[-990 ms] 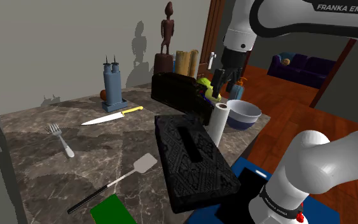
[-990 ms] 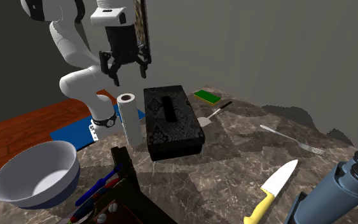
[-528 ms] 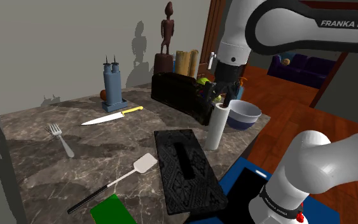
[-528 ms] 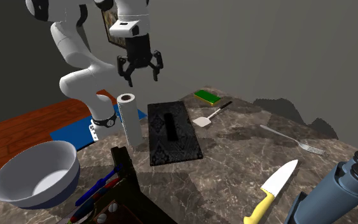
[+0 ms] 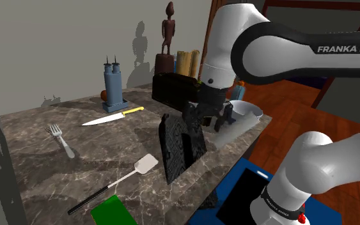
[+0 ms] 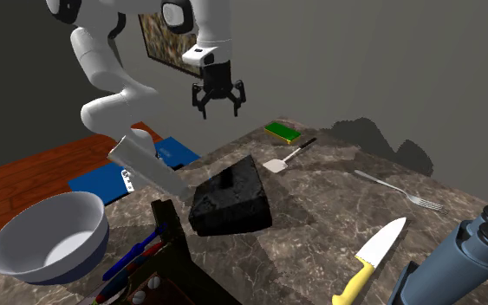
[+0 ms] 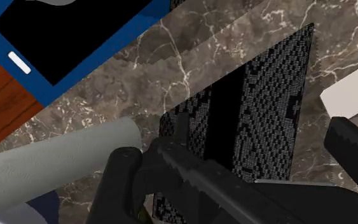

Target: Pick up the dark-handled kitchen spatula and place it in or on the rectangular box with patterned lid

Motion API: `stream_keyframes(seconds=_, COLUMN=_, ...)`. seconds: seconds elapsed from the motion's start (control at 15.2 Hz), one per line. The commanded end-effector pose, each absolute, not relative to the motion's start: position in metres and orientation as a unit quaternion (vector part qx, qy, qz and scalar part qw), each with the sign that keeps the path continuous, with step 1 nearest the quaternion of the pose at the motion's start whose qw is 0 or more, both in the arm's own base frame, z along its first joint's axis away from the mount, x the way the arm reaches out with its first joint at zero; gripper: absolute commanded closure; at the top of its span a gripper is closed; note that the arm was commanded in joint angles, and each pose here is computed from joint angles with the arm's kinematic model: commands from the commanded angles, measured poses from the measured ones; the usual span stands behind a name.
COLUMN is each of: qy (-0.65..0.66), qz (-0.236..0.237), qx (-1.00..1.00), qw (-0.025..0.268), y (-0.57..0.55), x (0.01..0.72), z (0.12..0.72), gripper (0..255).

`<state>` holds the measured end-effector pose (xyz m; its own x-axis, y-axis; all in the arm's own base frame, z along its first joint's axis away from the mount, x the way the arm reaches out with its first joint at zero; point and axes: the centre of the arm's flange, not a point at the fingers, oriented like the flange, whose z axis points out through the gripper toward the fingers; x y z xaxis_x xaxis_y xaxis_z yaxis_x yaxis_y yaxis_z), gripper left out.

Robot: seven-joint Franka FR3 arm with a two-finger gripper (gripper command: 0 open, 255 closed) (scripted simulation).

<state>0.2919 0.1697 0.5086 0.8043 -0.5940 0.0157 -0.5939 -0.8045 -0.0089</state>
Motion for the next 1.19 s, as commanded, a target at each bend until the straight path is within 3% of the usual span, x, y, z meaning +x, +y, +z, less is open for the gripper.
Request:
stream_keyframes(seconds=0.0, qy=0.356, qz=-0.006, qx=-0.934, qw=0.004, y=0.193, x=0.297, z=0.497, gripper=0)
stream_keyframes(seconds=1.12, qy=0.662, qz=0.018, qx=-0.749, qw=0.02, y=0.356, x=0.401, z=0.401, gripper=0)
